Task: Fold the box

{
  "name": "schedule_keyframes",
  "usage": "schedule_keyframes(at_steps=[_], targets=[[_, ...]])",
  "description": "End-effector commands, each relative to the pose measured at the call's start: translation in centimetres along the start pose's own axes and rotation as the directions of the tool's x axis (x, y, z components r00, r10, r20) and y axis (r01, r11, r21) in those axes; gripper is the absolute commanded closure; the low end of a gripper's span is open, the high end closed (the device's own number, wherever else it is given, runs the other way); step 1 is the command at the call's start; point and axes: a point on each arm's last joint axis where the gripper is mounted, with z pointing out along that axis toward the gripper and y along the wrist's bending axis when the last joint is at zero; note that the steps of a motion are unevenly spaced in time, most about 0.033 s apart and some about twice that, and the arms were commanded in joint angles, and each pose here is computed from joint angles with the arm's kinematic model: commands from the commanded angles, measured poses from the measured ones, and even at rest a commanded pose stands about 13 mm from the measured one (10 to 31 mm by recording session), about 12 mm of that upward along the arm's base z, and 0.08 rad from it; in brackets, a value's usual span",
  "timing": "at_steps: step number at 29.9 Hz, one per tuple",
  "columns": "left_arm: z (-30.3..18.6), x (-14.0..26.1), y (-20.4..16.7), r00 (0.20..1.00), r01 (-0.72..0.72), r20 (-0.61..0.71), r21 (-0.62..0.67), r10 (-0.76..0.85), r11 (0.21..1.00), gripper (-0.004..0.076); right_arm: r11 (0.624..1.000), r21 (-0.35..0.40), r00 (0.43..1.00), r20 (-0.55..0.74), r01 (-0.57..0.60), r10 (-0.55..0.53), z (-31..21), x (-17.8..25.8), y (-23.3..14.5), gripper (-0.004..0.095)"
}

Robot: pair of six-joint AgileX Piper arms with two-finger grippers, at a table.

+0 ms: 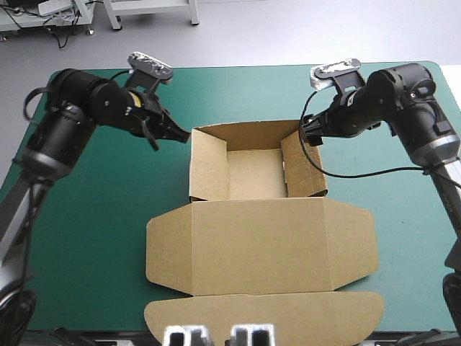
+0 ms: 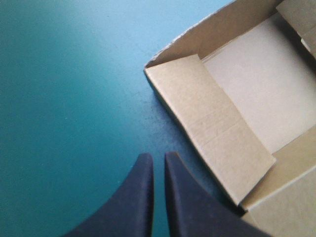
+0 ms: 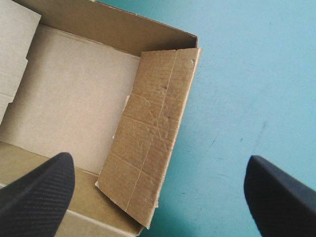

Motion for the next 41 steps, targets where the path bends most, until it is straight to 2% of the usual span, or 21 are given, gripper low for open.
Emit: schedule_keyframes(at_steps=[1, 7, 15, 20, 24, 26, 28, 33, 35, 36, 39, 41], targets=[[-5.2, 2.8, -0.2, 0.998, -0.029, 0.053, -0.038, 0.031, 0.999, 0.0727, 1.0, 0.012, 0.997, 0.079, 0.018, -0.018, -3.0, 0.1, 0.1, 0.0045], [-7.3, 9.4, -0.9, 0.999, -0.031, 0.023, -0.046, 0.032, 0.998, 0.0727, 1.0, 0.012, 0.998, 0.06, 0.018, -0.019, -1.4, -0.4, 0.0, 0.0045], [-5.3, 17.4, -1.7, 0.992, 0.053, -0.111, -0.05, -0.059, 0.997, 0.0727, 1.0, -0.001, 0.997, -0.077, 0.012, -0.012, 4.4, -1.1, -0.3, 0.0048], [-4.7, 20.2, -1.8, 0.985, 0.092, -0.141, -0.083, -0.103, 0.992, 0.0727, 1.0, -0.01, 0.982, -0.191, 0.007, -0.009, 8.8, -0.9, -0.5, 0.0049], [-5.1, 20.8, -1.9, 0.986, 0.101, -0.121, -0.085, -0.111, 0.991, 0.0727, 1.0, -0.028, 0.965, -0.263, -0.006, -0.002, 12.0, -0.7, -0.5, 0.0072], [-5.4, 21.0, -1.9, 0.988, 0.102, -0.11, -0.086, -0.111, 0.991, 0.0727, 0.999, -0.037, 0.959, -0.282, -0.013, 0.002, 12.9, -0.6, -0.5, 0.014], [-5.4, 21.0, -1.9, 0.988, 0.102, -0.108, -0.086, -0.111, 0.991, 0.0727, 0.999, -0.046, 0.955, -0.297, -0.02, 0.006, 13.6, -0.5, -0.4, 0.0268], [-5.4, 21.0, -1.9, 0.988, 0.102, -0.108, -0.087, -0.111, 0.991, 0.0727, 0.999, -0.052, 0.953, -0.302, -0.001, -0.015, 14.0, -0.4, -0.4, 0.0727], [-5.4, 21.0, -1.9, 0.988, 0.101, -0.108, -0.089, -0.11, 0.991, 0.0727, 0.999, -0.047, 0.953, -0.302, 0.01, -0.023, 14.0, -0.4, -0.5, 0.0882], [-5.4, 21.0, -1.9, 0.988, 0.101, -0.108, -0.089, -0.11, 0.991, 0.0727, 0.999, -0.045, 0.953, -0.302, 0.016, -0.029, 14.0, -0.4, -0.5, 0.0926], [-5.4, 21.0, -1.9, 0.988, 0.101, -0.106, -0.089, -0.11, 0.991, 0.0727, 0.998, -0.04, 0.952, -0.299, 0.054, -0.063, 13.9, -0.5, -0.7, 0.0928], [-5.4, 21.0, -1.8, 0.988, 0.1, -0.106, -0.091, -0.11, 0.991, 0.0727, 0.997, -0.012, 0.951, -0.299, 0.075, -0.075, 13.8, -0.6, -1.0, 0.0928]])
